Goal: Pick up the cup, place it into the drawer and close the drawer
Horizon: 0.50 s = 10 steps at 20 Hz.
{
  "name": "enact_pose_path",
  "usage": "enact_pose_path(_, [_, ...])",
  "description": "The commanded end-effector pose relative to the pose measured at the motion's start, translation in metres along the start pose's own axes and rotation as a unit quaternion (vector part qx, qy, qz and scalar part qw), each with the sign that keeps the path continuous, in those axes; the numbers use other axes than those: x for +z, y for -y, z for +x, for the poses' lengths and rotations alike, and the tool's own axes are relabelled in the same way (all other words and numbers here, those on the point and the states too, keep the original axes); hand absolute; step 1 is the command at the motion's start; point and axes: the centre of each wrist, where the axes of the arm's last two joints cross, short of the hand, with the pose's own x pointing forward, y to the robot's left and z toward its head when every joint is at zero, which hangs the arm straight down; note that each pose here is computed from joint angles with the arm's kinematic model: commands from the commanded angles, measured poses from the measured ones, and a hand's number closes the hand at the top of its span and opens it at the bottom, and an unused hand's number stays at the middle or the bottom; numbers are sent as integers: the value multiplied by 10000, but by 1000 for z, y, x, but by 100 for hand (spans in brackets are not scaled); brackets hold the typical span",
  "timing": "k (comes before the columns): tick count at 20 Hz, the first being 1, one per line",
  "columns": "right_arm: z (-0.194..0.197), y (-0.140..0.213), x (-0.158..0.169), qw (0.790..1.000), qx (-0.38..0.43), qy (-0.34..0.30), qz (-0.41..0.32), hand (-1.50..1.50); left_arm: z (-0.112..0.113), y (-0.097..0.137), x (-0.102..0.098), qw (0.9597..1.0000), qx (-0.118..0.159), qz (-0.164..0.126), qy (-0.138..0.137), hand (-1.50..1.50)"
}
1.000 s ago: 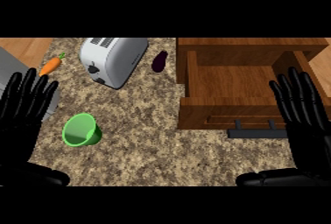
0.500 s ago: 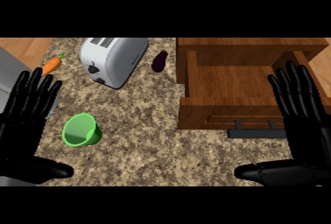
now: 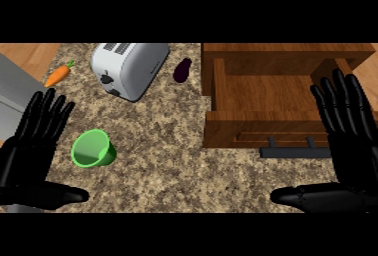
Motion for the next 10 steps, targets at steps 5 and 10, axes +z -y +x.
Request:
enact_pose_path(5, [5,0,-5,10000,-42,-50,-36,-150,-22,-24,19,9989,-210,267,-333,-150])
enact_pose_path(10, [20,6,-17,9999,20,-37,113,-150,-53,-54,23,9969,-247,521,-531,-150])
